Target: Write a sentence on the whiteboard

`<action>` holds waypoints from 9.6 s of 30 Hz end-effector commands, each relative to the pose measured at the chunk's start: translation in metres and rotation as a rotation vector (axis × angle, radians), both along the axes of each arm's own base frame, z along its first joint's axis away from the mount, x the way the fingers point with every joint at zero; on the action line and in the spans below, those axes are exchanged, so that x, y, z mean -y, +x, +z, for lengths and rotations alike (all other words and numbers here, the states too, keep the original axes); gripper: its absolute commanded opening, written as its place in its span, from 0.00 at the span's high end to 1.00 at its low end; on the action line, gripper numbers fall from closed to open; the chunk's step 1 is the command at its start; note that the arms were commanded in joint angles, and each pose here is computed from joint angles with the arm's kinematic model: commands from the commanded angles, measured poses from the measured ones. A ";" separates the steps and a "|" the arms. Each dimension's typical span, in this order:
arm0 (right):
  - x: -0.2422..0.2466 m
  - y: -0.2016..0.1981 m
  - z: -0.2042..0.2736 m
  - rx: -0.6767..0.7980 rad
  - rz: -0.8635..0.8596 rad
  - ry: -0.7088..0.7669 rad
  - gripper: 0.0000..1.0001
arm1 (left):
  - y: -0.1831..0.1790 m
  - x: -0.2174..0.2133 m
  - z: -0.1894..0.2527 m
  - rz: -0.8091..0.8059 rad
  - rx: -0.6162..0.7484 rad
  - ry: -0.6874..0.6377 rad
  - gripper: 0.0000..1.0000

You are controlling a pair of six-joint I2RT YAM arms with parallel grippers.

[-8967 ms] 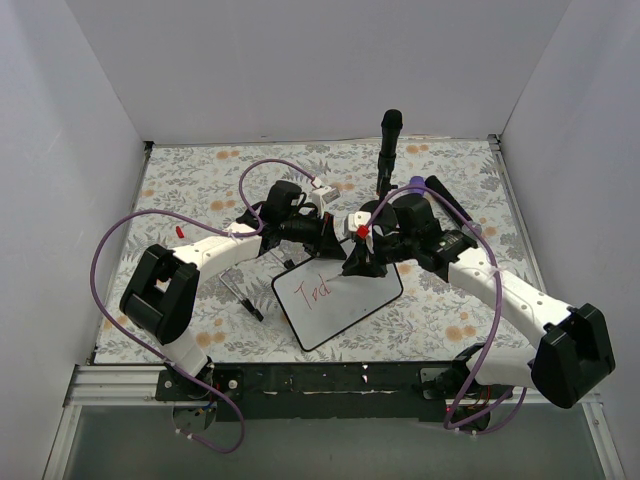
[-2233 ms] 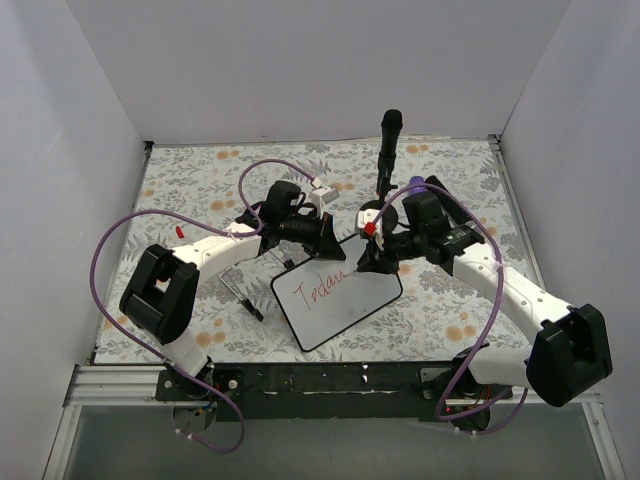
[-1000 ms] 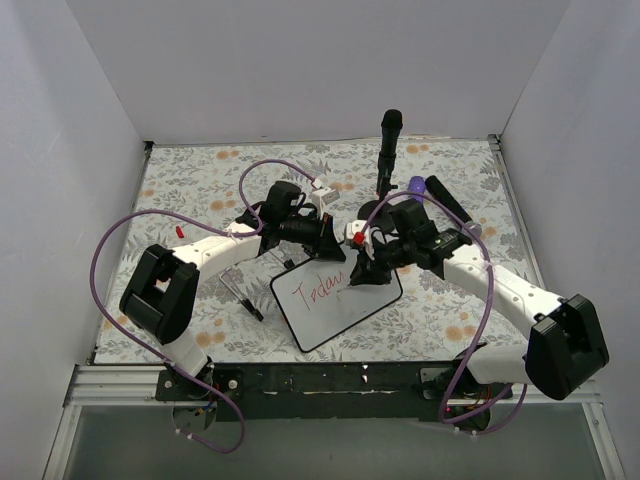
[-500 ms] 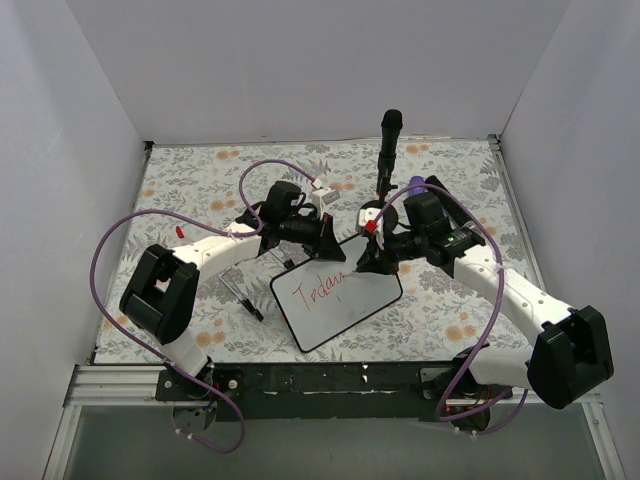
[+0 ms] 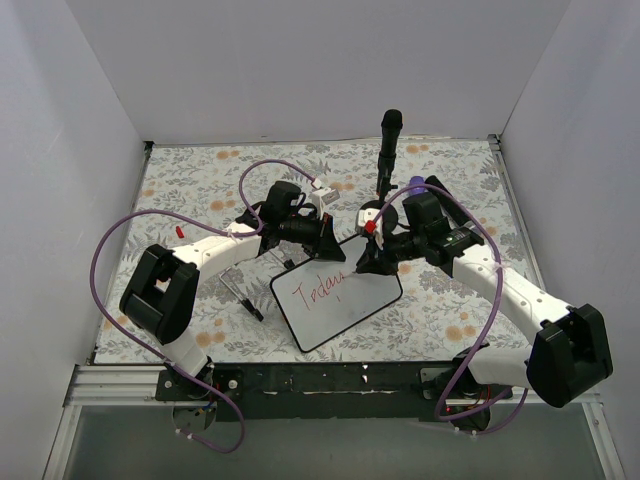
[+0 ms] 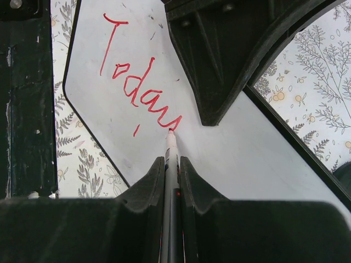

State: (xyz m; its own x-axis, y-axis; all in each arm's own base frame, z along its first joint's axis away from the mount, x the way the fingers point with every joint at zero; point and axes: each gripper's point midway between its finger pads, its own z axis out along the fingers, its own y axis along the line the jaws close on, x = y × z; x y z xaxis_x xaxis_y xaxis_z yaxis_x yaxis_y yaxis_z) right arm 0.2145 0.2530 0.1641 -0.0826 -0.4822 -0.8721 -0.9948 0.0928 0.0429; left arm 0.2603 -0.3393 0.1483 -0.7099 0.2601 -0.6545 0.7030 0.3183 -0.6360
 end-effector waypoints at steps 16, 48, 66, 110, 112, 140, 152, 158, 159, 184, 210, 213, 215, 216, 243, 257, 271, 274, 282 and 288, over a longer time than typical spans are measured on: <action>0.011 -0.017 -0.026 -0.034 0.028 -0.052 0.99 | 0.005 0.001 0.012 -0.028 0.130 -0.013 1.00; -0.013 -0.024 -0.027 -0.057 0.087 -0.040 0.99 | 0.004 0.001 0.010 -0.032 0.122 -0.010 1.00; -0.019 -0.018 -0.020 -0.045 0.084 -0.020 0.99 | 0.005 0.001 0.011 -0.031 0.122 -0.012 1.00; 0.020 -0.030 0.043 0.022 0.159 0.221 0.99 | 0.002 0.000 0.010 -0.029 0.122 -0.019 1.00; 0.021 -0.029 0.043 0.027 0.152 0.221 0.99 | 0.002 0.000 0.011 -0.028 0.125 -0.021 1.00; 0.029 -0.023 0.034 0.027 0.109 0.216 0.99 | 0.002 -0.001 0.011 -0.014 0.123 -0.025 1.00; 0.031 -0.021 0.033 0.033 0.095 0.210 0.99 | 0.001 -0.001 0.013 -0.012 0.123 -0.028 1.00; 0.034 -0.011 0.028 0.058 0.048 0.174 0.99 | 0.001 -0.002 0.013 -0.010 0.119 -0.028 1.00; 0.035 -0.008 0.027 0.057 0.036 0.166 0.99 | 0.001 -0.001 0.014 -0.009 0.119 -0.028 1.00; 0.009 0.020 0.027 0.096 -0.061 0.123 0.99 | 0.000 0.000 0.014 -0.013 0.110 -0.031 1.00; 0.013 0.014 0.008 0.049 -0.060 0.075 0.99 | 0.001 -0.001 0.012 -0.013 0.118 -0.023 1.00; 0.013 0.010 0.008 0.049 -0.049 0.079 0.99 | 0.001 -0.001 0.011 -0.014 0.118 -0.022 1.00; 0.012 0.008 0.016 0.062 -0.034 0.099 0.99 | 0.001 -0.001 0.010 -0.016 0.117 -0.021 1.00; 0.012 0.007 0.019 0.063 -0.025 0.107 0.99 | 0.001 -0.001 0.010 -0.014 0.114 -0.020 1.00; 0.025 0.031 0.019 0.046 -0.134 0.119 0.99 | 0.001 -0.001 0.012 -0.018 0.118 -0.024 1.00; 0.022 0.018 0.006 -0.005 -0.077 0.096 0.99 | 0.003 -0.001 0.014 -0.013 0.128 -0.020 1.00; 0.037 0.025 0.001 0.035 -0.156 0.053 0.99 | 0.003 -0.002 0.012 -0.015 0.128 -0.014 1.00; 0.041 0.026 -0.002 0.036 -0.175 0.037 0.99 | 0.002 -0.002 0.013 -0.016 0.126 -0.014 1.00; 0.046 0.020 -0.009 0.026 -0.179 0.016 0.99 | 0.002 -0.002 0.013 -0.014 0.128 -0.012 1.00; 0.045 0.013 -0.013 -0.002 -0.149 0.017 0.99 | 0.003 -0.002 0.014 -0.014 0.131 -0.014 1.00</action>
State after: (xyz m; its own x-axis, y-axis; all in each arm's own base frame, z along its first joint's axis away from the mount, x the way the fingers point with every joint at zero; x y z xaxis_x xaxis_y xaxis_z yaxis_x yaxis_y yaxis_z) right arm 0.2281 0.2125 0.1558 -0.1649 -0.4316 -0.8869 -0.9688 0.2394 0.0636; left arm 0.2578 -0.3377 0.1466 -0.7162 0.2542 -0.6500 0.6965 0.3197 -0.6424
